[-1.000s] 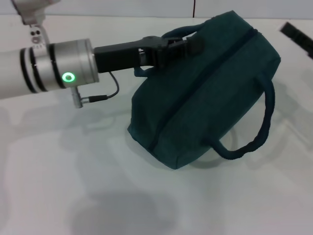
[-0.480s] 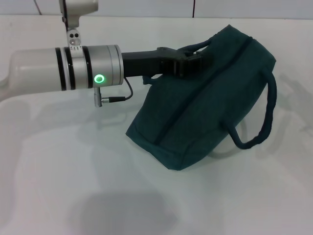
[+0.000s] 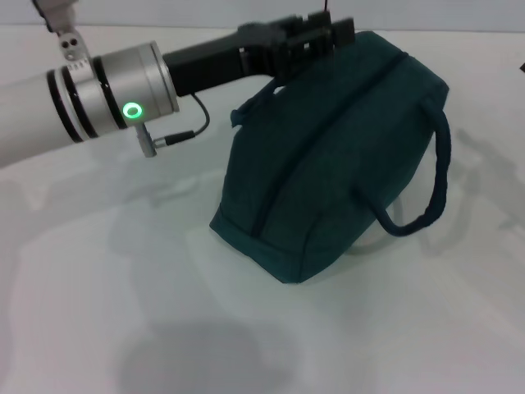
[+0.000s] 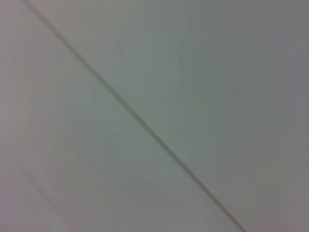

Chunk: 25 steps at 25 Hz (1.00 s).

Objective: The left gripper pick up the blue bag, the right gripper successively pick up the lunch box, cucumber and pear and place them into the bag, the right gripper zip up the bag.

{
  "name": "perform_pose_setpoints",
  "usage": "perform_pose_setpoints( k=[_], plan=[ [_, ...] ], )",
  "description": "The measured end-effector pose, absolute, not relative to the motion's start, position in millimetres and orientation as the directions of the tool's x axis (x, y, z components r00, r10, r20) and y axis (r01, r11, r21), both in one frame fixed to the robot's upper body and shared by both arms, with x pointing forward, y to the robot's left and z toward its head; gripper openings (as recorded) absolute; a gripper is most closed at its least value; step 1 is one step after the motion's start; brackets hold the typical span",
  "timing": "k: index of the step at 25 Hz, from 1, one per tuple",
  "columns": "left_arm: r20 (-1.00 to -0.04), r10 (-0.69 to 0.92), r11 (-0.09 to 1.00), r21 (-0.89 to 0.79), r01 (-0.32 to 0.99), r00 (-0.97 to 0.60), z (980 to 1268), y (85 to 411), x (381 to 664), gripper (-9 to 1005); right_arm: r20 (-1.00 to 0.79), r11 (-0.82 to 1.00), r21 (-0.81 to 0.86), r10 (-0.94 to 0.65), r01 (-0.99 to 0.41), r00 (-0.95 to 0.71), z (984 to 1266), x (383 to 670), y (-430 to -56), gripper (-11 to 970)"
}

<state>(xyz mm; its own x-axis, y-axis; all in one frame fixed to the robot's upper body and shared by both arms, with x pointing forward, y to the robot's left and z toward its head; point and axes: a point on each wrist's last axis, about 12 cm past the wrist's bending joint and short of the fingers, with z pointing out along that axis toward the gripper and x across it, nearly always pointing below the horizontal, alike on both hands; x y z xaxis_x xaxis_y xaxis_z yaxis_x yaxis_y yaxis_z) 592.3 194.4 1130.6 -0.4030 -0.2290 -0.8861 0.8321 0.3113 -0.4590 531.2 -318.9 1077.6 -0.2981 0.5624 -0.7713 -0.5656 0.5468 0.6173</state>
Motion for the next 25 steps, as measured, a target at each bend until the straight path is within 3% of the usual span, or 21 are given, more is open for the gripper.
perform_pose_setpoints(
  k=[3,6,11,20,25],
  plan=[
    [-0.899,-0.272,0.271,-0.414,0.869,-0.343,1139,201,587,481,-0.812,0.528,0.547,0.523,-0.649,-0.259,1085,527,-314,735],
    [-0.918,-0.308,0.24,-0.327,0.914,-0.248,1149,213,575,712,-0.873,0.468,0.413,0.447,-0.782,-0.194,1097,521,-302,736],
    [-0.938,-0.313,0.209,-0.222,0.952,-0.149,1157,240,551,876,-0.933,0.362,0.245,0.339,-0.9,-0.118,1106,513,-285,736],
    [-0.978,-0.099,0.137,-0.195,0.971,-0.183,1133,282,503,876,-0.991,0.193,0.022,0.136,-0.981,0.005,1093,492,-257,737],
    [-0.981,0.004,0.123,-0.192,0.974,-0.194,1110,291,479,876,-0.999,0.139,0.014,0.043,-0.99,-0.008,1081,485,-252,737]
  ],
)
